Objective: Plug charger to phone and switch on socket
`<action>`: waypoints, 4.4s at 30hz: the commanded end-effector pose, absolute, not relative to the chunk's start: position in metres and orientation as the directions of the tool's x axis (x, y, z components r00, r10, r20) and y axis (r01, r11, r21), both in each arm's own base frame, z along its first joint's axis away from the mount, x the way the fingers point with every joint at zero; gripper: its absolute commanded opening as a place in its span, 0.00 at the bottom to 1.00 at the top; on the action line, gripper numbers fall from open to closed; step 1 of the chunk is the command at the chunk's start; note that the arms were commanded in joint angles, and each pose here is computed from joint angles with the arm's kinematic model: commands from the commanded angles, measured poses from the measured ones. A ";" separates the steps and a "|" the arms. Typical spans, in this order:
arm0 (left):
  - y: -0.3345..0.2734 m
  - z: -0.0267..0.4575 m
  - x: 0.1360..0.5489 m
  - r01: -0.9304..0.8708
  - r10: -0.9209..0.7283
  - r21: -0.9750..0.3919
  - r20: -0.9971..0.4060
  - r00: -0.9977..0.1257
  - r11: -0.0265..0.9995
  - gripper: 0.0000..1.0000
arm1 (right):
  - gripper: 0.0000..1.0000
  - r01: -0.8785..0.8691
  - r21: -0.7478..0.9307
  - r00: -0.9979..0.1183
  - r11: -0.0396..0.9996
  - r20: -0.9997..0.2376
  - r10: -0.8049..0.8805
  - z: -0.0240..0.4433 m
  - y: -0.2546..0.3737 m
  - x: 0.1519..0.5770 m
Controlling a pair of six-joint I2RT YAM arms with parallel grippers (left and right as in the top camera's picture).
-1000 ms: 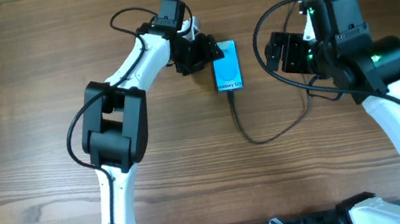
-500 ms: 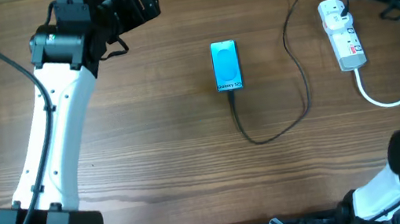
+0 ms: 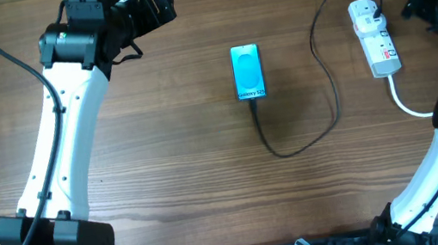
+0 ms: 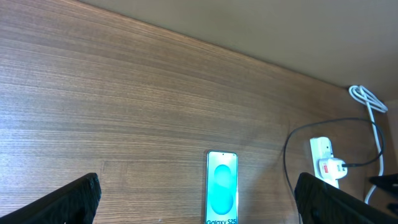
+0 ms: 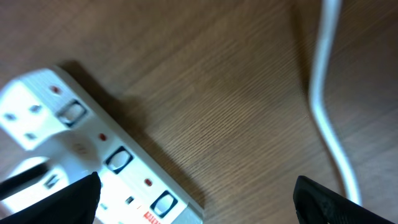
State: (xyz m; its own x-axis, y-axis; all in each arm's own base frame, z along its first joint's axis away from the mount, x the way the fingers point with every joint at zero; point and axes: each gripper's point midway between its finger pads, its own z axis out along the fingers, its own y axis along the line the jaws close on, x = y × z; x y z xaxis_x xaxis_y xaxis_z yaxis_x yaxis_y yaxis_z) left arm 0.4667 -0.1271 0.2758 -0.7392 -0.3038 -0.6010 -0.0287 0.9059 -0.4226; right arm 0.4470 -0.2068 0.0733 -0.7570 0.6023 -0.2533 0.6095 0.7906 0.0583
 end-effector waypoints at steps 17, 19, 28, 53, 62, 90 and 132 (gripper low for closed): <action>-0.126 0.272 0.467 -0.030 -0.293 -0.406 -0.605 -0.740 0.914 1.00 | 1.00 0.651 0.138 -0.743 0.746 -0.087 0.664 0.015 -0.178 0.449; -0.126 0.272 0.467 -0.030 -0.293 -0.406 -0.605 -0.740 0.914 1.00 | 1.00 0.666 0.140 -0.730 0.733 -0.082 0.678 0.012 -0.178 0.450; -0.126 0.272 0.467 -0.030 -0.293 -0.406 -0.605 -0.740 0.914 1.00 | 0.99 0.669 0.138 -0.731 0.730 -0.051 0.680 -0.004 -0.174 0.449; -0.126 0.272 0.467 -0.029 -0.293 -0.406 -0.605 -0.741 0.913 1.00 | 1.00 0.598 0.186 -0.795 0.779 0.021 0.606 -0.012 -0.137 0.444; -0.126 0.272 0.467 -0.029 -0.293 -0.406 -0.605 -0.741 0.913 1.00 | 1.00 0.553 0.224 -0.766 0.802 -0.241 0.596 0.143 -0.139 0.440; -0.126 0.272 0.467 -0.030 -0.293 -0.406 -0.605 -0.740 0.914 1.00 | 1.00 0.740 0.358 -0.473 0.569 -0.324 0.819 0.249 -0.060 0.247; -0.126 0.272 0.467 -0.029 -0.293 -0.406 -0.605 -0.741 0.913 1.00 | 1.00 -0.242 0.154 -0.026 0.958 -0.988 0.152 0.178 0.047 0.241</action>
State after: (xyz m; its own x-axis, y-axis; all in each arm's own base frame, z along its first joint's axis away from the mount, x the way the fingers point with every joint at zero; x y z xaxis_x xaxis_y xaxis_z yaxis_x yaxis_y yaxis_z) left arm 0.4670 -0.1259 0.2753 -0.7375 -0.3047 -0.6028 -0.0334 0.9078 -0.4181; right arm 0.2407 0.0526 0.1750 -0.0496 0.1657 -0.9849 -0.2711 0.9469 0.1729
